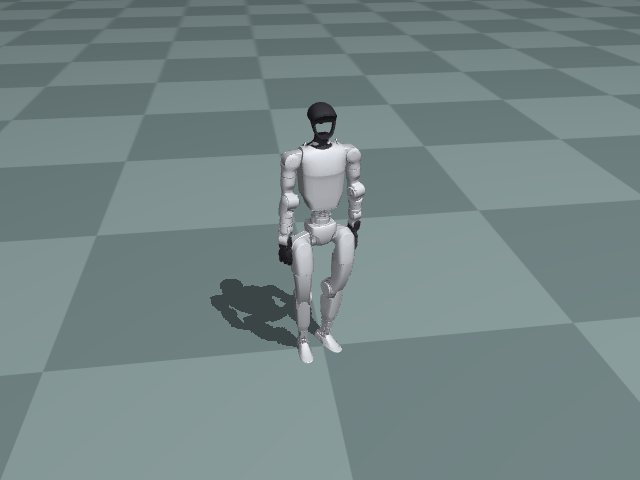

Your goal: In place motions

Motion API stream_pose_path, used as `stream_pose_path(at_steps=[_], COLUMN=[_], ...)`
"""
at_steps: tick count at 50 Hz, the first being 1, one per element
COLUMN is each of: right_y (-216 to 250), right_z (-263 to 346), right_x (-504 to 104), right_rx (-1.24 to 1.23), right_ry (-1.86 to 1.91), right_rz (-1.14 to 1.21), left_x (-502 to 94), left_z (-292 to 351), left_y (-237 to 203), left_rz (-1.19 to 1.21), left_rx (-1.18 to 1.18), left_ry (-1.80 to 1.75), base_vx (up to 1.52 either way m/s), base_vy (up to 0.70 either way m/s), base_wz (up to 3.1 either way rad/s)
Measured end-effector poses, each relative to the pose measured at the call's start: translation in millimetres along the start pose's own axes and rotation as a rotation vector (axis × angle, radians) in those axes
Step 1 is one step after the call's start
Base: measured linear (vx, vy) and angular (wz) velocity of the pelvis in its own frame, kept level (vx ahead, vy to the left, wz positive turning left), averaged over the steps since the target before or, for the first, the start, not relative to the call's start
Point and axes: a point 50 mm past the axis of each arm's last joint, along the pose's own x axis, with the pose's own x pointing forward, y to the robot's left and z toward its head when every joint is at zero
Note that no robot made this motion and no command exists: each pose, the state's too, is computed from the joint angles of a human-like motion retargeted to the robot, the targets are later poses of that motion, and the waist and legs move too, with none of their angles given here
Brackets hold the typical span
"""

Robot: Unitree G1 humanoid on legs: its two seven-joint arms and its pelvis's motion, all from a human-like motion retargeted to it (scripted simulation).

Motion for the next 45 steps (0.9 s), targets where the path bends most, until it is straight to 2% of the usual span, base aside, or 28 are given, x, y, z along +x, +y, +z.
stream_pose_path(at_steps=[11, 17, 22, 30, 40, 45], right_y=[38, 47, 41, 16, -23, -33], right_z=[-103, -116, -103, -41, 69, 102], right_x=[-5, -7, -5, 1, -14, -26], right_rx=[0.245, 0.35, 0.321, 0.179, -0.013, -0.066], right_ry=[0.3, 0.319, 0.284, 0.111, -0.231, -0.349], right_rz=[0.048, 0.049, 0.046, 0.031, -0.044, -0.08], left_x=[-34, -60, -67, -43, -4, -1], left_z=[139, 190, 201, 158, 29, -35], left_y=[-12, -22, -24, -17, 3, 14], left_rz=[0.003, 0.015, 0.021, 0.01, 0.004, 0.017], left_rx=[0.175, 0.212, 0.233, 0.21, 0.078, 0.002], left_ry=[-0.38, -0.557, -0.599, -0.447, -0.079, 0.083], base_vx=[0.0, 0.0, 0.0, 0.01, 0.0, 0.0], base_vy=[0.0, 0.0, 0.0, 0.01, 0.0, 0.0], base_wz=[0.0, 0.0, 0.0, 0.11, 0.11, 0.0])
